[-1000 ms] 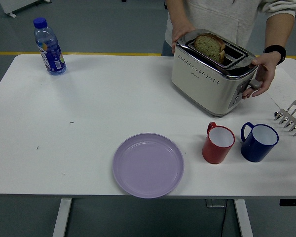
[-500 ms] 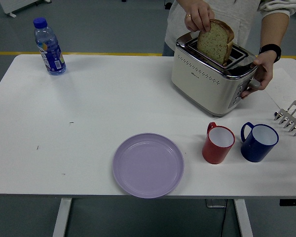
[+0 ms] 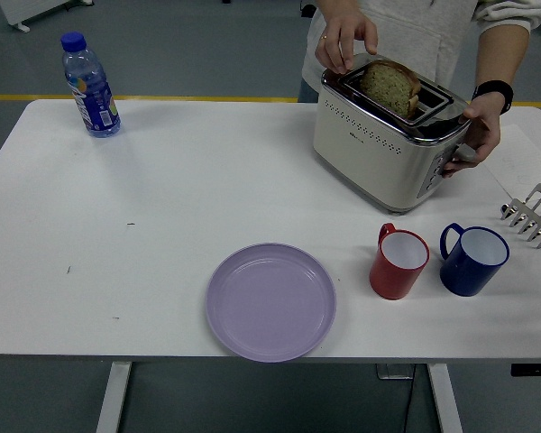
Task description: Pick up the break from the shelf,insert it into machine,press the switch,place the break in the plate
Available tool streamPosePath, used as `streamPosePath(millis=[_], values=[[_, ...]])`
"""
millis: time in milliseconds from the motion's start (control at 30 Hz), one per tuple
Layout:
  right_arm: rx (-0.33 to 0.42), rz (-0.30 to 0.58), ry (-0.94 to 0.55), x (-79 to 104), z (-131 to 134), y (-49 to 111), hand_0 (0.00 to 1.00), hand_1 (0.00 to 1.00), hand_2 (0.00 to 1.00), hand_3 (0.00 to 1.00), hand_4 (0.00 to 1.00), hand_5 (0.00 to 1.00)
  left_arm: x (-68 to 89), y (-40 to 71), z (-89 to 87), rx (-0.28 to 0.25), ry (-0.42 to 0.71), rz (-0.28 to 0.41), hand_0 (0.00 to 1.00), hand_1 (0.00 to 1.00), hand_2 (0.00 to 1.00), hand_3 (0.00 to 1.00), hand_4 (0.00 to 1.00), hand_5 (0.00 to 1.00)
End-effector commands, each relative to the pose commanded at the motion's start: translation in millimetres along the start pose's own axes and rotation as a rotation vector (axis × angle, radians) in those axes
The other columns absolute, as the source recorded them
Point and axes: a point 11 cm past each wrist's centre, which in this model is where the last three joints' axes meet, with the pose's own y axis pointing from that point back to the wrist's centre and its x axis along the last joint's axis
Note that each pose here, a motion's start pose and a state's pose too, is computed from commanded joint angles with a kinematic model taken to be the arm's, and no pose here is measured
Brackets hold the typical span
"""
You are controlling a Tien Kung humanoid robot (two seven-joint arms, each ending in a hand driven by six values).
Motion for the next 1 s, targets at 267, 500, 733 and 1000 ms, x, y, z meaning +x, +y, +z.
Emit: streamPosePath(millis=[267,500,733,1000], values=[[0.004,-0.003,0.0,-1.0,-1,-0.7,0.791,0.734,0.802,0.78,0.543,0.291,0.1,0.1,0.6,0.0,-0.003,-0.001,0.614,0.474,0.447,0.561,0.303,0.924],[0.005,-0.017,0.013,-4.6,-3,-1.6,0.792,0.736,0.802,0.78,0.543,0.283,0.1,0.2,1.4,-0.001,-0.004,-0.002,0.614,0.474,0.448,0.56,0.304,0.923],[-0.004,-0.065,0.05,-14.3,-6,-5.2,0.795,0.738,0.807,0.785,0.549,0.28,0.6,0.4,3.5,-0.005,-0.006,-0.002,0.614,0.473,0.445,0.56,0.304,0.923],[-0.01,-0.105,0.082,-24.0,-9,-10.2,0.799,0.743,0.809,0.783,0.556,0.28,0.4,0.5,4.0,-0.005,-0.004,-0.003,0.614,0.471,0.445,0.56,0.303,0.921]])
